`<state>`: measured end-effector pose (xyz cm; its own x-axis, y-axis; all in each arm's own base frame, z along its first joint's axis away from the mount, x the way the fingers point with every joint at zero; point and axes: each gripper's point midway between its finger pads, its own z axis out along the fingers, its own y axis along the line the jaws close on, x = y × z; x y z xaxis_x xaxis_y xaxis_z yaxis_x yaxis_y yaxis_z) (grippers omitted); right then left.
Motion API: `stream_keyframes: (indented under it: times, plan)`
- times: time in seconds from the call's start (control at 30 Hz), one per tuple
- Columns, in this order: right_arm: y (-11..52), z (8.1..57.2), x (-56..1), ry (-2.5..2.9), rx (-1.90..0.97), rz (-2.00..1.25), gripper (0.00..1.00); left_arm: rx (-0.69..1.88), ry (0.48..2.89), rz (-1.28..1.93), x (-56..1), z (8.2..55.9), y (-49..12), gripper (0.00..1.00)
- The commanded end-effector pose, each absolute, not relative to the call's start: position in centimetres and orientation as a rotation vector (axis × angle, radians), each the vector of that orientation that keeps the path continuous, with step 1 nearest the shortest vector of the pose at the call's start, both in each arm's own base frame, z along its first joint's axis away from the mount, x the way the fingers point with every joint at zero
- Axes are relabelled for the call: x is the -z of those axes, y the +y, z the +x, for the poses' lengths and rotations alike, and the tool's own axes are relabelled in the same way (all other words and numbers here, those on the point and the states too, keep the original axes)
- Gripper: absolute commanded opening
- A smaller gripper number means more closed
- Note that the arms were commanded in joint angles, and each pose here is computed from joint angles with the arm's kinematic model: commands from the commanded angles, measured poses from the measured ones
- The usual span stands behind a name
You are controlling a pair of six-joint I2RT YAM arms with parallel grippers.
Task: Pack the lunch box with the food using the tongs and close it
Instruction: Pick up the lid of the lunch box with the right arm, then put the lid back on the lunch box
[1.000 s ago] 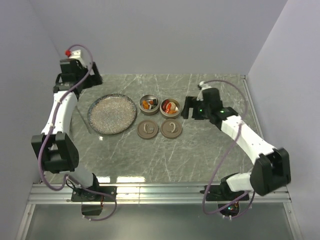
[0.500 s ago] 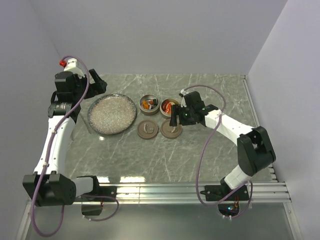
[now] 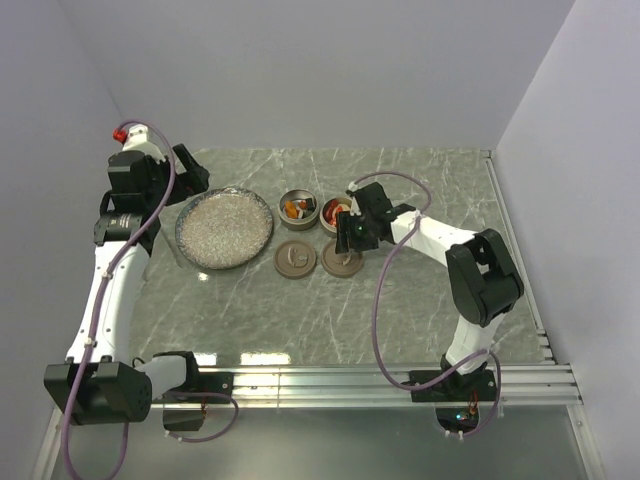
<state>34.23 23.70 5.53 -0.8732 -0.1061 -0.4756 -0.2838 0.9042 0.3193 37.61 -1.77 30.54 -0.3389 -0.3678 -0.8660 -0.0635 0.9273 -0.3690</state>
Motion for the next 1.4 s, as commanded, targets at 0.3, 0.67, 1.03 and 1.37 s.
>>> stream_keyframes:
  times: [0.3, 0.67, 1.03, 1.37]
  plan:
    - [25.3, 34.7, -5.5, 2.601, -0.549, -0.357, 0.44, 0.247, 1.887, -0.322, -30.7, 36.6, -0.8, 0.99]
    - [25.1, 34.4, -7.5, 2.578, -0.511, -0.38, 0.04, 0.243, 1.894, -0.324, -29.9, 36.5, -0.7, 1.0]
    - [20.1, 31.4, -12.3, 2.601, -0.38, -0.36, 0.0, 0.199, 1.888, -0.326, -29.8, 35.8, -0.1, 0.99]
    - [20.0, 36.2, -18.5, 2.512, -0.409, -0.332, 0.0, 0.232, 1.88, -0.32, -29.9, 35.8, -0.6, 1.0]
